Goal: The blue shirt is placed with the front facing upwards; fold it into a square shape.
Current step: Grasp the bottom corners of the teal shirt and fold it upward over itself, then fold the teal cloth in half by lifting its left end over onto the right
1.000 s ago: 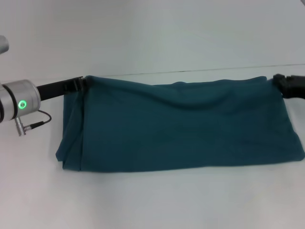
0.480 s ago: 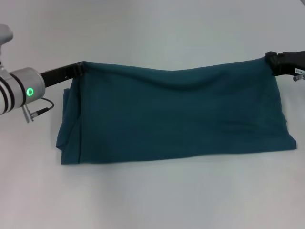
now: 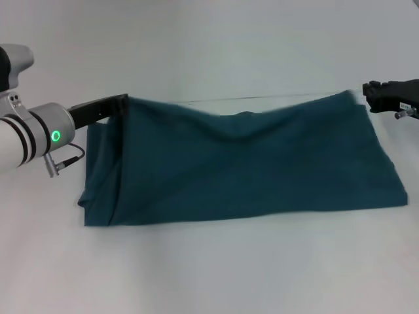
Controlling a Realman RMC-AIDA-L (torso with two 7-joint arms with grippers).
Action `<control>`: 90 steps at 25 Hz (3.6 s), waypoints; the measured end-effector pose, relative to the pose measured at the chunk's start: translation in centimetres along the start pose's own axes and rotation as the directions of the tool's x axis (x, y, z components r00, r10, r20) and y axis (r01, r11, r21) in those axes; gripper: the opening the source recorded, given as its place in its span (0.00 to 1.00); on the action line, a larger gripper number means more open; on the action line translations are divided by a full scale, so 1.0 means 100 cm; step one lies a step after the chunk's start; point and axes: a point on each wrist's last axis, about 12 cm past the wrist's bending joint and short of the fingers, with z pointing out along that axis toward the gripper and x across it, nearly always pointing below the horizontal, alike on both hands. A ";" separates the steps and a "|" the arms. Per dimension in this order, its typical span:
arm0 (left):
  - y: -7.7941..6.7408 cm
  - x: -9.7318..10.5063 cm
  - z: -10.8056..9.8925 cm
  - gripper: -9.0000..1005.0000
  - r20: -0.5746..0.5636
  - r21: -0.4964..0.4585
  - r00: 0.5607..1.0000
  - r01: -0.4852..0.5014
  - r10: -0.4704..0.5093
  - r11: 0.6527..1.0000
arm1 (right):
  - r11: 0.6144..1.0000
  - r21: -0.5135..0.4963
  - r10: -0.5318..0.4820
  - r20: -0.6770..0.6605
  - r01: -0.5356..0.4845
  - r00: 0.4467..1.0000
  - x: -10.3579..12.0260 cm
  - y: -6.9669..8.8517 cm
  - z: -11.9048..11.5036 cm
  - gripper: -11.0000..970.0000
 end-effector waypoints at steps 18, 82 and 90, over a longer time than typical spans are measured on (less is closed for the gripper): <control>0.026 0.004 -0.026 0.65 0.065 0.008 0.995 0.070 -0.071 0.997 | 0.977 0.071 0.192 0.122 -0.202 0.974 0.022 -0.030 -0.032 0.68; 0.052 0.087 -0.089 0.79 -0.227 0.137 0.955 -0.161 0.190 0.977 | 0.758 -0.235 0.559 -0.247 -0.609 0.792 0.056 -0.055 -0.134 0.83; 0.051 0.085 -0.088 0.79 -0.224 0.139 0.954 -0.169 0.198 0.976 | 0.756 -0.234 0.561 -0.248 -0.611 0.790 0.058 -0.054 -0.134 0.83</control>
